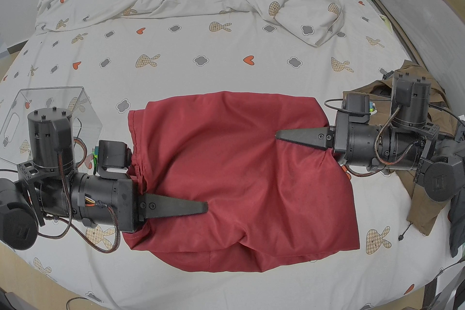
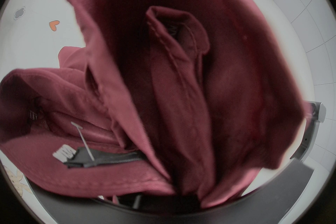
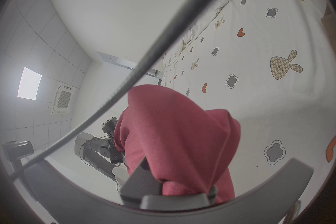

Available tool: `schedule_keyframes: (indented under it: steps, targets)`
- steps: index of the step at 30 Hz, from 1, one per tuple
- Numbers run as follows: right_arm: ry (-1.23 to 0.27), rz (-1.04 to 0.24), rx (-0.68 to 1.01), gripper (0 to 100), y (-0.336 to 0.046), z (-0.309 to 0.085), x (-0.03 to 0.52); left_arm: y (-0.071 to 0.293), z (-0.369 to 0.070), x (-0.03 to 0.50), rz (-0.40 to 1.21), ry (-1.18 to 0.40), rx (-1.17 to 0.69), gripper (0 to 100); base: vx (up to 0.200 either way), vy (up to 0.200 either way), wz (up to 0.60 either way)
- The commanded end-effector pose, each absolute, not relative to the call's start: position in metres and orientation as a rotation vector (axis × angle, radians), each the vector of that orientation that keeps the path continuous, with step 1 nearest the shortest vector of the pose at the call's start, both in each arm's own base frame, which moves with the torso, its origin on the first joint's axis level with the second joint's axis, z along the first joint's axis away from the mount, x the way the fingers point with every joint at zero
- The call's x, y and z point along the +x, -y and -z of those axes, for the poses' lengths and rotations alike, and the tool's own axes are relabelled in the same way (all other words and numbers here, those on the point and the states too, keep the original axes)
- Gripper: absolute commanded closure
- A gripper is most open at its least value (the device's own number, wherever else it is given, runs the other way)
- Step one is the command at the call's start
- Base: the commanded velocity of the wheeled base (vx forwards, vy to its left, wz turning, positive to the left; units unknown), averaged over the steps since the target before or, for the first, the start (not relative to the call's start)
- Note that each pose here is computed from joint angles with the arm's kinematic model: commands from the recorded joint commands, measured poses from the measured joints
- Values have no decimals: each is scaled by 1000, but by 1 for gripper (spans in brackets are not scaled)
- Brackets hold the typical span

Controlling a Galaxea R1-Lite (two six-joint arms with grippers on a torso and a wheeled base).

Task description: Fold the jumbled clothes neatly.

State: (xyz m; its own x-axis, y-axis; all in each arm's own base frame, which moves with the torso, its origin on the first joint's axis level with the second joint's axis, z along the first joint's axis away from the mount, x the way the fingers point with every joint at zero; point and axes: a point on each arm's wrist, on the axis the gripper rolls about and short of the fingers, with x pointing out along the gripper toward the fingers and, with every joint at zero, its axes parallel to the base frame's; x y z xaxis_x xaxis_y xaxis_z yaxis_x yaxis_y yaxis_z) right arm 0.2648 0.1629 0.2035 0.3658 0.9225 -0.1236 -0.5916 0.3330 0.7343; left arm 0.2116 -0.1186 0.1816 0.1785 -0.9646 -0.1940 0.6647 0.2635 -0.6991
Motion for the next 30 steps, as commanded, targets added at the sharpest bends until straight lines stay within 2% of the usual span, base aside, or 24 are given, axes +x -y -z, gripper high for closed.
schedule_keyframes:
  steps: [1, 7, 25, 30]
  targets:
    - [-595, -1068, 656, 100, -163, -203, 265, 119, -182, 212, 1229, -692, -524, 100, 0, 200, 0]
    - [-595, -1068, 656, 100, -163, -203, 265, 119, -182, 212, 1230, -692, -524, 100, 0, 200, 0]
    - [-595, -1068, 656, 100, -163, -203, 265, 118, -183, 209, 1232, -691, -524, 100, 0, 0, 0]
    - [-597, -1065, 657, 100, -163, -203, 265, 118, -182, 209, 1230, -693, -524, 100, 200, 0, 0]
